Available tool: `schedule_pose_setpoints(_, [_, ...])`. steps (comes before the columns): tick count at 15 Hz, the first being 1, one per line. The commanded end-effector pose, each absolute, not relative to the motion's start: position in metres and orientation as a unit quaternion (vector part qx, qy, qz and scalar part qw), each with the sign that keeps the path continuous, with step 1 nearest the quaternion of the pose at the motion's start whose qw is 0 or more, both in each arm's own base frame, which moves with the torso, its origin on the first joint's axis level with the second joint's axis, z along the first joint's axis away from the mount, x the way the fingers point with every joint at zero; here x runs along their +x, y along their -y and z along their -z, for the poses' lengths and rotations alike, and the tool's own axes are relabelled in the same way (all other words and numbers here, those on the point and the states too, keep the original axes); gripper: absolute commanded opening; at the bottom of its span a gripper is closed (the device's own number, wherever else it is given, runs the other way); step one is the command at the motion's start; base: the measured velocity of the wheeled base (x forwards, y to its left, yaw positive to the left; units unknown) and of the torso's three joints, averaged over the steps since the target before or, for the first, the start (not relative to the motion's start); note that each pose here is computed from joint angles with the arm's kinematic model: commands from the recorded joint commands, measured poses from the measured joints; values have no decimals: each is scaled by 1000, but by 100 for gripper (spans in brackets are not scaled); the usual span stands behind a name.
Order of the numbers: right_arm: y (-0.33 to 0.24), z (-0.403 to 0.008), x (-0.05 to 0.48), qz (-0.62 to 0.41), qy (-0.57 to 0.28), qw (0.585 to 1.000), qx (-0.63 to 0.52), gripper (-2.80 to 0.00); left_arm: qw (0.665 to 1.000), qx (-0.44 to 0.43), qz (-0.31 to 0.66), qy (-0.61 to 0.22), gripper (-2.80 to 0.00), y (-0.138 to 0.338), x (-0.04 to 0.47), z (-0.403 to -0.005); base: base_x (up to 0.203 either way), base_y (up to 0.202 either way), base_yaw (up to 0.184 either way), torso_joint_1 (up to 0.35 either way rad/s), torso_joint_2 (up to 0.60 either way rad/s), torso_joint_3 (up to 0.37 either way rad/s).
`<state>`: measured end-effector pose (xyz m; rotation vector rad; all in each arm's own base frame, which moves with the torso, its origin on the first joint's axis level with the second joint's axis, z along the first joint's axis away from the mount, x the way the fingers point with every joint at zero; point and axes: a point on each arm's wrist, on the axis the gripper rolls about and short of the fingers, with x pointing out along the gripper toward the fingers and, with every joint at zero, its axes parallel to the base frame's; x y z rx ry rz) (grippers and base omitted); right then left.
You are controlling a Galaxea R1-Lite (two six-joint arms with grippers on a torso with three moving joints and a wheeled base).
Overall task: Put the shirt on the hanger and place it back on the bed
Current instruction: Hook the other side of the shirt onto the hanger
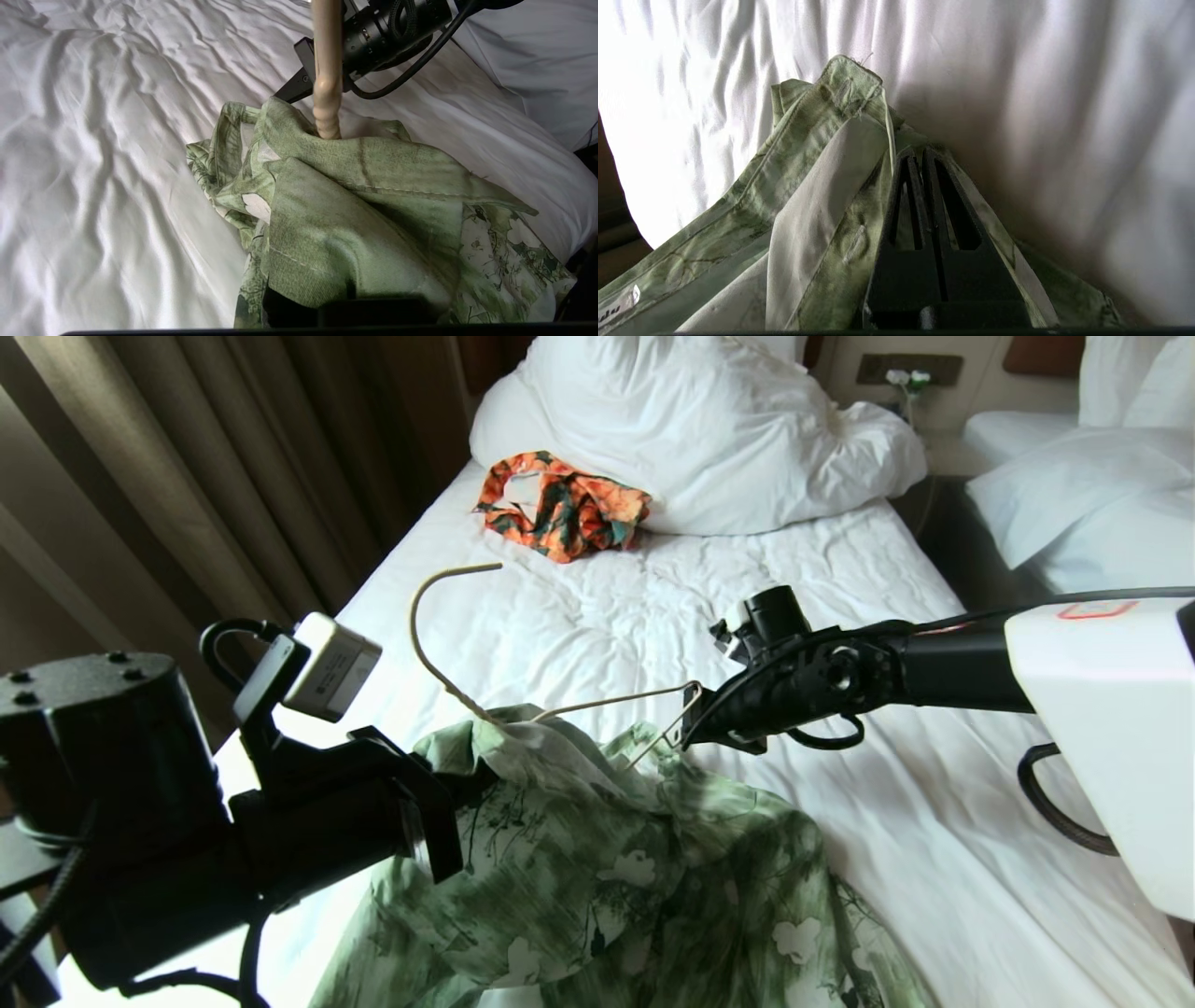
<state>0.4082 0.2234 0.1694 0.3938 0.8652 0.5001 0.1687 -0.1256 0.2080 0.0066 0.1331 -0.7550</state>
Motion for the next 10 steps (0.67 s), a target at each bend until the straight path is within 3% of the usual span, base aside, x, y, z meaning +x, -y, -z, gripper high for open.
schedule_pose_setpoints(1, [-207,-192,398,-227,-409,862,195,-280,929,3,366,-59,-280,125,170,-210,0,0,0,0,0,0])
schedule_pose_setpoints(8, [-217,-174,400,-229,-423,859,178,-280,926,4,372,-60,-280,127,168,-210,0,0,0,0,0,0])
schedule_pose_setpoints(9, [-221,-170,401,-236,-421,860,167,-23,926,4,373,-61,-280,127,168,-209,0,0,0,0,0,0])
schedule_pose_setpoints(10, [-225,-167,402,-246,-413,863,156,0,926,4,373,-63,-280,127,168,-208,0,0,0,0,0,0])
